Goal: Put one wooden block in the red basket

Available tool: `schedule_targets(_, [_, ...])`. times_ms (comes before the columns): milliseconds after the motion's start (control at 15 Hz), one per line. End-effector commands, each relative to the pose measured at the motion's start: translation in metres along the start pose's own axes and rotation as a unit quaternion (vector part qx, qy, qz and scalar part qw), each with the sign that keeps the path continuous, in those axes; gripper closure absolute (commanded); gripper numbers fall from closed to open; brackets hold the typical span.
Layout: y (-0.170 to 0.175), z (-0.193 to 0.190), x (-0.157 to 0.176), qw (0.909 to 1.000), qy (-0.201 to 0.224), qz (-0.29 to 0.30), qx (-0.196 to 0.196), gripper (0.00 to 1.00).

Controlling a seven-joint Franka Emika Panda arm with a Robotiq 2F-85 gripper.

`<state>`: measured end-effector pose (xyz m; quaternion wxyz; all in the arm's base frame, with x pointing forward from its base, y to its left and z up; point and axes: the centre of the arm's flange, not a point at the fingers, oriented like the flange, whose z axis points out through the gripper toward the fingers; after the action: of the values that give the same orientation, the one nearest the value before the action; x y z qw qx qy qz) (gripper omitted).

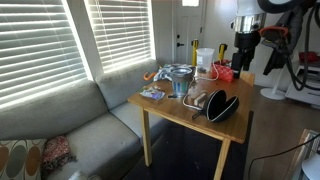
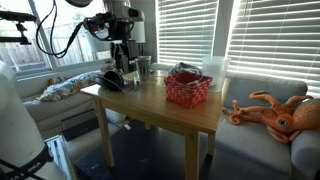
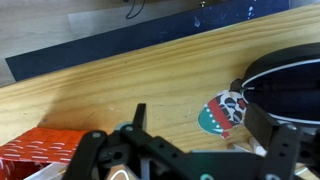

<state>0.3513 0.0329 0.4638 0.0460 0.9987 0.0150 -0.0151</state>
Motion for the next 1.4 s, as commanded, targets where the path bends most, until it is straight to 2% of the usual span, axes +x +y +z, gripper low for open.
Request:
schedule_targets(0, [0.0, 0.0, 0.0, 1.0, 0.0, 0.0, 0.0, 0.0])
schedule_targets(67, [0.0, 0.0, 0.0, 1.0, 0.0, 0.0, 0.0, 0.0])
schedule_targets(133, [-0.002, 0.0, 0.006, 0.9993, 0.007, -0.035, 0.008, 0.0])
schedule_targets(200, [-0.005, 0.0, 0.014, 0.9969, 0.017, -0.077, -0.002, 0.0])
schedule_targets(333, [-0.011, 0.0, 0.027, 0.9909, 0.031, -0.131, 0.002, 0.0])
schedule_targets(600, [-0.013, 0.006, 0.052, 0.9698, 0.059, -0.237, 0.003, 0.0])
schedule_targets(867, [-0.021, 0.021, 0.071, 0.938, 0.072, -0.339, 0.015, 0.0])
schedule_targets(1200, [-0.047, 0.042, 0.086, 0.8852, 0.065, -0.46, 0.024, 0.0])
schedule_targets(1333, [-0.053, 0.047, 0.089, 0.8703, 0.059, -0.488, 0.023, 0.0])
